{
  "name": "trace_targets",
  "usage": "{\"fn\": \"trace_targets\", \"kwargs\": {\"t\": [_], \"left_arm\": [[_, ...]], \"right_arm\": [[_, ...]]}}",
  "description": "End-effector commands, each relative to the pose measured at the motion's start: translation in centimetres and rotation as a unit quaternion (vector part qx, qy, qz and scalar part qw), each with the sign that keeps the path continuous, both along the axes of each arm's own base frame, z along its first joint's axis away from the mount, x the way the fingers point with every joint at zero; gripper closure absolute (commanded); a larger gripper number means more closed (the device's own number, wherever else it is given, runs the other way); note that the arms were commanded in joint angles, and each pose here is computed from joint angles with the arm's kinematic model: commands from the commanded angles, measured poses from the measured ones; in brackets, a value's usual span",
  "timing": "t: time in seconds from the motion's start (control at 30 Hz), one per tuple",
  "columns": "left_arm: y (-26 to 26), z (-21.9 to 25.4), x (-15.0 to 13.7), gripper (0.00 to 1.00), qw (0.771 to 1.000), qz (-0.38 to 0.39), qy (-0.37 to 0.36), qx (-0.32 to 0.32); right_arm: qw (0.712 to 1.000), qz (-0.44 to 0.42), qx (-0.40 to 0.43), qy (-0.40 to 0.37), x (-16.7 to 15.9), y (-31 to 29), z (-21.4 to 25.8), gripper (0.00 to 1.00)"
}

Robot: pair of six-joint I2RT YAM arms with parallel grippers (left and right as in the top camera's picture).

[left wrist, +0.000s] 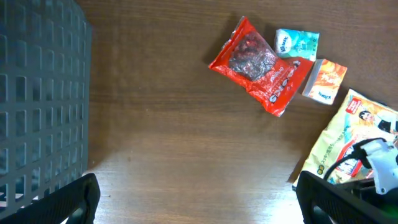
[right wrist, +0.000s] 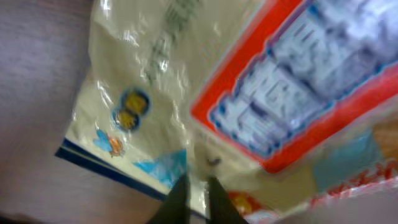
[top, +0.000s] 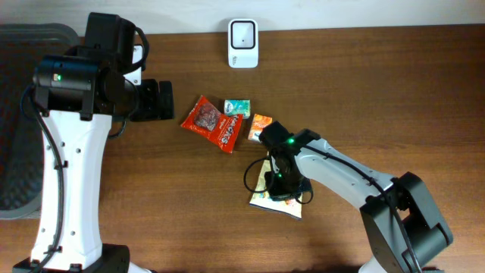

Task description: Scan the item barcode

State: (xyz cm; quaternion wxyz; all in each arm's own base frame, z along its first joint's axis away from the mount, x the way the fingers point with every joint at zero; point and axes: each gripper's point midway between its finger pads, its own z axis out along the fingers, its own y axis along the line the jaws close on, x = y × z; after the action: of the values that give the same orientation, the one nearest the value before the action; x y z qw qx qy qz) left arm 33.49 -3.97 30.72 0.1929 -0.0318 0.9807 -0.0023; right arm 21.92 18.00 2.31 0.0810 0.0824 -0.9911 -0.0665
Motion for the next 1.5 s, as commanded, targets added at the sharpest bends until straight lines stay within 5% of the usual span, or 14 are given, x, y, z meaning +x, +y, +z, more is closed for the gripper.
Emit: {"fn": "trace_targets", "kwargs": {"t": [0.0, 0.07, 0.17, 0.53, 0.7, 0.73, 0.77, 0.8, 0.9, 1.1, 1.3, 1.33, 1.4, 1.47], "left_arm": [[0.2, 0.0, 0.1, 0.01, 1.000, 0.007, -0.002, 0.003], [0.2, 0.0, 0.1, 0.01, 1.000, 0.007, -0.002, 0.003], [0.2, 0.0, 0.1, 0.01, 1.000, 0.007, -0.002, 0.003], [0.2, 0.0, 0.1, 0.01, 1.000, 0.007, -0.002, 0.003], [0.2, 0.0, 0.1, 0.01, 1.000, 0.007, -0.002, 0.003], [0.2, 0.0, 0.1, 0.01, 1.000, 0.007, -0.002, 0.003], [0.2, 0.0, 0.1, 0.01, 1.000, 0.007, -0.002, 0.003], [0.2, 0.0, 0.1, 0.01, 1.000, 0.007, -0.002, 0.003], [0.2, 0.0, 0.1, 0.01, 1.000, 0.007, -0.002, 0.003], [0.2, 0.0, 0.1, 0.01, 1.000, 0.007, -0.002, 0.003], [0.2, 0.0, 0.1, 0.01, 1.000, 0.007, -0.002, 0.003], [0.2, 0.0, 0.1, 0.01, 1.000, 0.007, -0.002, 0.003], [0.2, 0.0, 0.1, 0.01, 1.000, 0.007, -0.002, 0.003], [0.2, 0.0, 0.1, 0.01, 1.000, 0.007, -0.002, 0.003]], "right_arm": [[0.999, 0.022, -0.012, -0.026, 2.1, 0.4, 3.8, 0.96], [0.990, 0.027, -0.092, -0.102, 5.7, -1.6, 8.4, 0.96], [0.978, 0.018, -0.122, -0.167, 8.7, -2.5, 11.7, 0.74], [0.998, -0.006, -0.043, -0.035, 1.3, -2.9, -1.7, 0.91], [0.986, -0.016, -0.151, -0.067, 5.1, -6.6, 5.9, 0.95], [0.983, -0.024, -0.156, -0.088, 6.5, -6.9, 8.0, 0.88], [0.982, -0.036, -0.145, -0.113, 8.1, -6.8, 9.9, 0.68], [0.981, -0.051, -0.129, -0.135, 9.5, -6.6, 10.7, 0.67], [0.987, -0.064, -0.071, -0.129, 10.1, -4.8, 9.2, 0.85], [0.986, -0.086, 0.011, -0.145, 9.9, -2.5, 1.1, 0.91], [0.965, -0.151, -0.128, -0.172, 12.0, -8.9, 4.3, 0.93], [0.965, -0.162, -0.135, -0.154, 12.0, -9.9, 6.9, 0.88], [0.977, -0.137, -0.121, -0.110, 10.6, -10.2, 9.8, 0.35], [0.985, -0.129, -0.090, -0.072, 9.1, -9.1, 9.0, 0.08]]}}
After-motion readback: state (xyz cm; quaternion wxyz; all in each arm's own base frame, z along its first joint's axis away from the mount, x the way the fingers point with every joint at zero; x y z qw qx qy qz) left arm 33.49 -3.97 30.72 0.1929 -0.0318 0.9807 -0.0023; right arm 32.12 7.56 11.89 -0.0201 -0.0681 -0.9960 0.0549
